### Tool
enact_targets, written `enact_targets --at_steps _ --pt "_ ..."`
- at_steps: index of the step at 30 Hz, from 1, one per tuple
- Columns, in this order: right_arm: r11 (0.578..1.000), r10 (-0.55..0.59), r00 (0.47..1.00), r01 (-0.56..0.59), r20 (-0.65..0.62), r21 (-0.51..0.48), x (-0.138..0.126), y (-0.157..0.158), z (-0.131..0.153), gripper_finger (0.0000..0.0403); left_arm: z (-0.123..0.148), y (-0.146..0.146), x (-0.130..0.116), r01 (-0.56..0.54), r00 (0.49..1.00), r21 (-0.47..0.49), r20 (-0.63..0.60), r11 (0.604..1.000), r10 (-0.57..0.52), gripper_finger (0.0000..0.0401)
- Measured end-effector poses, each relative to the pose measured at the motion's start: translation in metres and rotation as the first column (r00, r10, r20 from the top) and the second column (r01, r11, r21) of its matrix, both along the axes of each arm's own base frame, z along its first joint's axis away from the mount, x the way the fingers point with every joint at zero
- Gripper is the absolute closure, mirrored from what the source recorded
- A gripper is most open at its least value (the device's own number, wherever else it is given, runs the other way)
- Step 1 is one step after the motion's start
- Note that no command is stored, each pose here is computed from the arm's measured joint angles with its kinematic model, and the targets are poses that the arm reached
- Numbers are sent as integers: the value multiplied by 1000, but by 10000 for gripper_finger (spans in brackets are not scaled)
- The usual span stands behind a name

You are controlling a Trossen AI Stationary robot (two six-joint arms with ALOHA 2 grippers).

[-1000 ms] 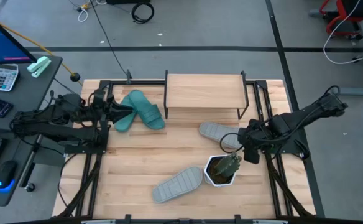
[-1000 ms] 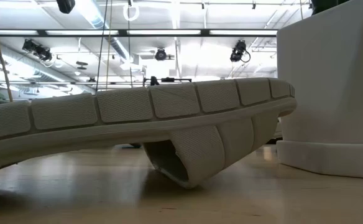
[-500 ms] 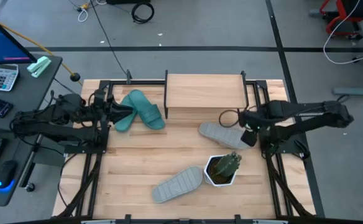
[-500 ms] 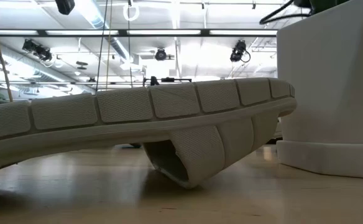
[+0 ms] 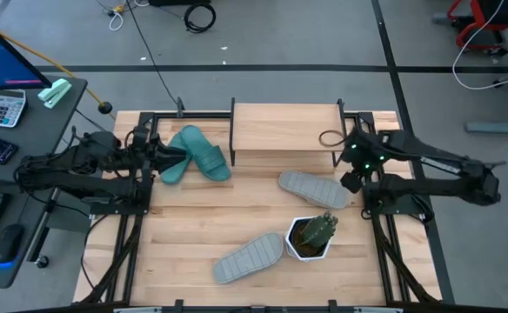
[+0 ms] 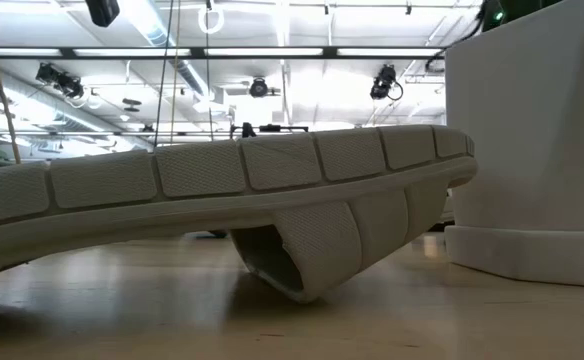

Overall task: Pick and place slides into the shelf
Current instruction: Put the right gray slipper on the shelf

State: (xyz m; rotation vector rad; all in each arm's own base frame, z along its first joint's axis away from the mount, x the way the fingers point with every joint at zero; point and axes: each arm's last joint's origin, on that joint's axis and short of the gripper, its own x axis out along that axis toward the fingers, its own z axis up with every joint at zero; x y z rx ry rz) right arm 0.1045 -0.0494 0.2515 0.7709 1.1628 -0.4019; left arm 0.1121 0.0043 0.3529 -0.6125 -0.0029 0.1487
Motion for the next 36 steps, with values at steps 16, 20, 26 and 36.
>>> enact_targets --at_steps 16,20,26,36 --pt "976 -178 973 156 145 151 -18 -8 -21 115 0 0 0 0 1000 -8 1 1000 0 308" --pt "983 -125 984 106 125 147 -15 -11 -28 115 0 0 0 0 1000 -9 2 1000 0 309" --pt "988 -64 994 51 88 147 -12 -14 -37 115 0 0 0 0 1000 -9 2 1000 0 314" --pt "988 -35 999 30 33 151 -8 -19 -48 115 0 0 0 0 1000 -10 2 1000 0 306"
